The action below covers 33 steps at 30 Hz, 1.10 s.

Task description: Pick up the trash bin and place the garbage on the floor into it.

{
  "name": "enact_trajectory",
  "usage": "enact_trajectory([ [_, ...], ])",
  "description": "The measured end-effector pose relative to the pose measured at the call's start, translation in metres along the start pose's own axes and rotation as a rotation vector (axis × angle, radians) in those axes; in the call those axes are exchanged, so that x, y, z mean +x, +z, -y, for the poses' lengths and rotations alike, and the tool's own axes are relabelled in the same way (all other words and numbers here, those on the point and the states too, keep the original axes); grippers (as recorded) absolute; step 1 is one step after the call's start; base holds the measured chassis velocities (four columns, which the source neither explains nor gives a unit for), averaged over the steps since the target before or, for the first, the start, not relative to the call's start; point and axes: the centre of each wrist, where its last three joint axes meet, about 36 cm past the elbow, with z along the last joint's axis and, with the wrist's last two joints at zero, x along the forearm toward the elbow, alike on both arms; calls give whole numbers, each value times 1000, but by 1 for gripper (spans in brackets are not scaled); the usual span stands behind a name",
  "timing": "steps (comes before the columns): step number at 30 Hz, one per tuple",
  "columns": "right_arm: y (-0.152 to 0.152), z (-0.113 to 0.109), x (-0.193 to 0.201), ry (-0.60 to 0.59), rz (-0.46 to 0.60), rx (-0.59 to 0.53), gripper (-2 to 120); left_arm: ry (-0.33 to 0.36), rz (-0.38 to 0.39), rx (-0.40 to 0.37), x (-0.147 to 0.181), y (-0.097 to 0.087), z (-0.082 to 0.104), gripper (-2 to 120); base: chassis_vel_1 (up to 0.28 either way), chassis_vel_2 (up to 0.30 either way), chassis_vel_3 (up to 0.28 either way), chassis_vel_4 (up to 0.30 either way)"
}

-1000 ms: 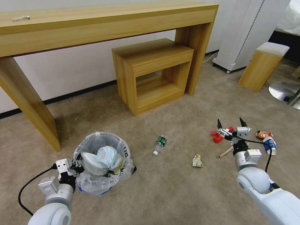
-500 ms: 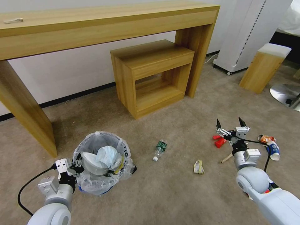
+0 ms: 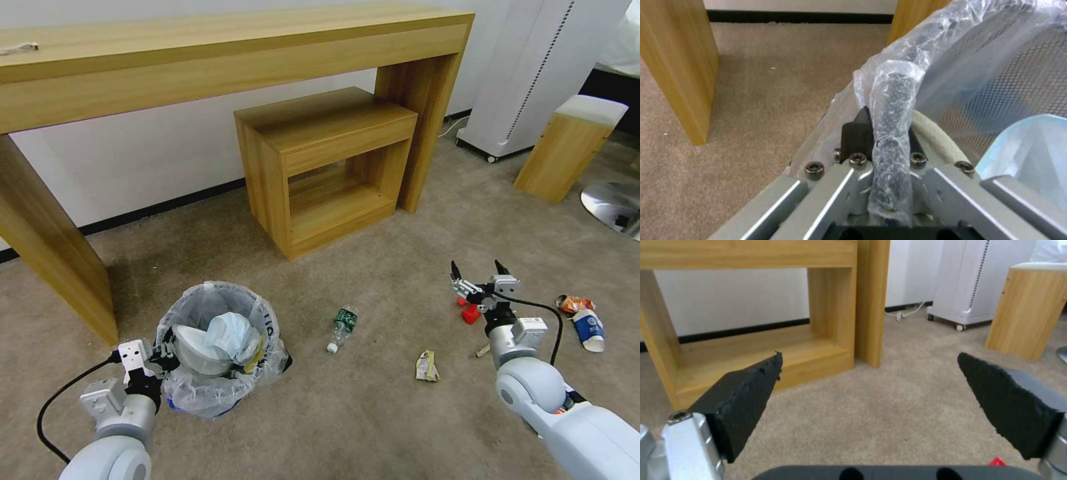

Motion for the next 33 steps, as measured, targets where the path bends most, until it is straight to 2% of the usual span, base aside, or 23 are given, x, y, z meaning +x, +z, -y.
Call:
enact_trajectory([
  [4,-1,0,-1,-1,4,-6,100,0,1,1,-1,0,0,1,0,0,0,0],
  [11,6,9,-3,-17,82,12,100,1,-4,8,-2,3,2,1,0,0,0,0],
  [33,15,13,-1,-38,105,64,100,0,-1,11,0,4,4,1,-39,18,36,-25],
])
